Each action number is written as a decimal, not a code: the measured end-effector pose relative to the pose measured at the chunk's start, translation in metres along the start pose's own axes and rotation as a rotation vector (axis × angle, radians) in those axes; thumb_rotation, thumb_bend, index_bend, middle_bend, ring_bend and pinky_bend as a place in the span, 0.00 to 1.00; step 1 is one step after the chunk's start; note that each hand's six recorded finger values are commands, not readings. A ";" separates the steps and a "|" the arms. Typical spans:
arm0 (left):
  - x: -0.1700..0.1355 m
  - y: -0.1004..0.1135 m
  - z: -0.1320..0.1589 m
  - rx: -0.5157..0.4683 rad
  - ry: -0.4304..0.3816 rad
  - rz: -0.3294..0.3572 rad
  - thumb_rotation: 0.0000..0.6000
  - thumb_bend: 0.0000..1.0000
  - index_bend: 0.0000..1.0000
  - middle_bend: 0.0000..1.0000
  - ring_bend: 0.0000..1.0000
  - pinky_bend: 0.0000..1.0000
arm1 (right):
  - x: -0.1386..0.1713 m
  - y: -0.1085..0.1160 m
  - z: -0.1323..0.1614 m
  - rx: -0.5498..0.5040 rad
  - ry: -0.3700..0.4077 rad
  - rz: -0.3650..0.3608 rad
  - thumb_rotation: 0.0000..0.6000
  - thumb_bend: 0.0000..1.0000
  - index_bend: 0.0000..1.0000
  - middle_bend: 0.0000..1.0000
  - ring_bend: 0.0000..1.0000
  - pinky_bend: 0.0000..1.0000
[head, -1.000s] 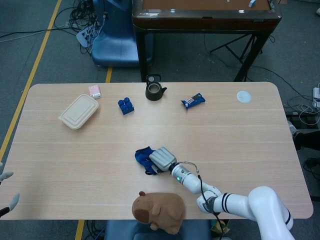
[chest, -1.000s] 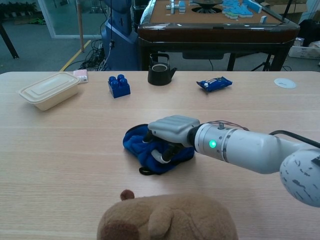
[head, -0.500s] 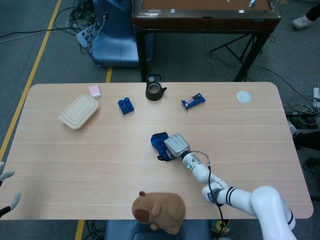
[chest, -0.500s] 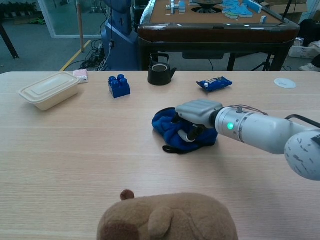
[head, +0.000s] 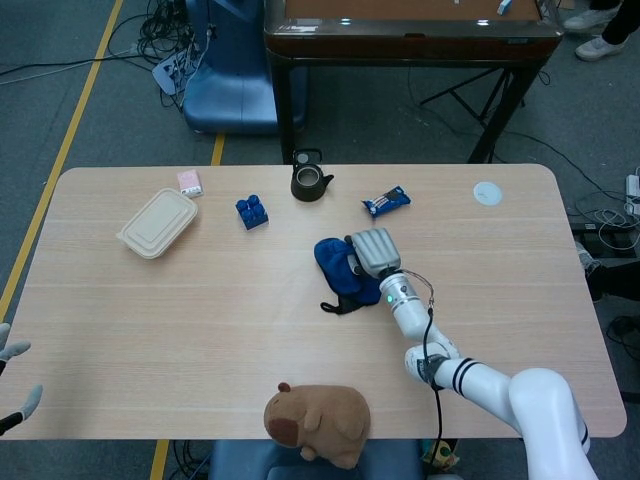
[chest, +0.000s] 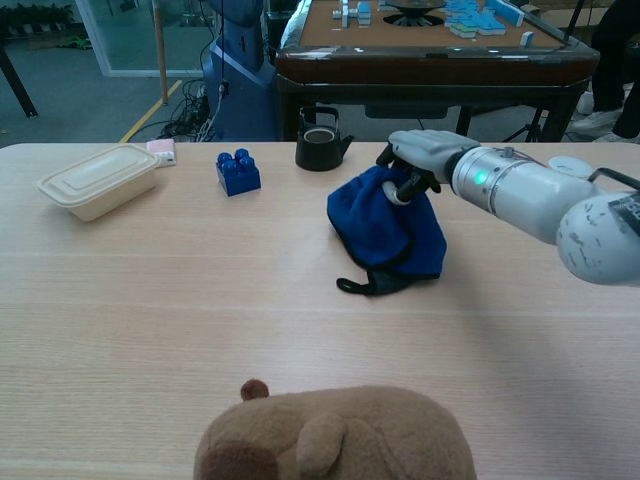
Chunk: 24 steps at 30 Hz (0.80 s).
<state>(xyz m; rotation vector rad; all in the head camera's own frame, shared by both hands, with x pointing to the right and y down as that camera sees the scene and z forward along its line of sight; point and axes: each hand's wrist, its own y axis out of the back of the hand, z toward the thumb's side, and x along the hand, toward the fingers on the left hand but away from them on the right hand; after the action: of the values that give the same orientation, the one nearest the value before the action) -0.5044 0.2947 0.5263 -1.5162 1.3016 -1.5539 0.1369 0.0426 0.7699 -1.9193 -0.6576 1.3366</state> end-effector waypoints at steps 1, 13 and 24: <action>0.000 0.000 0.000 0.000 0.002 0.000 1.00 0.28 0.26 0.09 0.06 0.06 | -0.001 0.004 -0.001 -0.003 -0.007 -0.013 1.00 0.65 0.65 0.59 0.51 0.64; 0.000 -0.001 0.000 0.002 0.003 -0.003 1.00 0.28 0.26 0.09 0.06 0.06 | -0.013 0.043 -0.025 -0.036 -0.087 -0.118 1.00 0.56 0.43 0.42 0.37 0.51; 0.001 0.000 0.002 0.005 0.001 -0.003 1.00 0.28 0.26 0.09 0.06 0.06 | -0.004 0.036 -0.009 -0.034 -0.015 0.005 1.00 0.04 0.00 0.01 0.00 0.12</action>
<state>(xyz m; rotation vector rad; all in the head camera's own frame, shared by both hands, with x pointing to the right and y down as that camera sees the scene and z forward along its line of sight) -0.5028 0.2939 0.5267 -1.5152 1.2959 -1.5594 0.1449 0.0148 0.7460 -1.9412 -0.6873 1.3520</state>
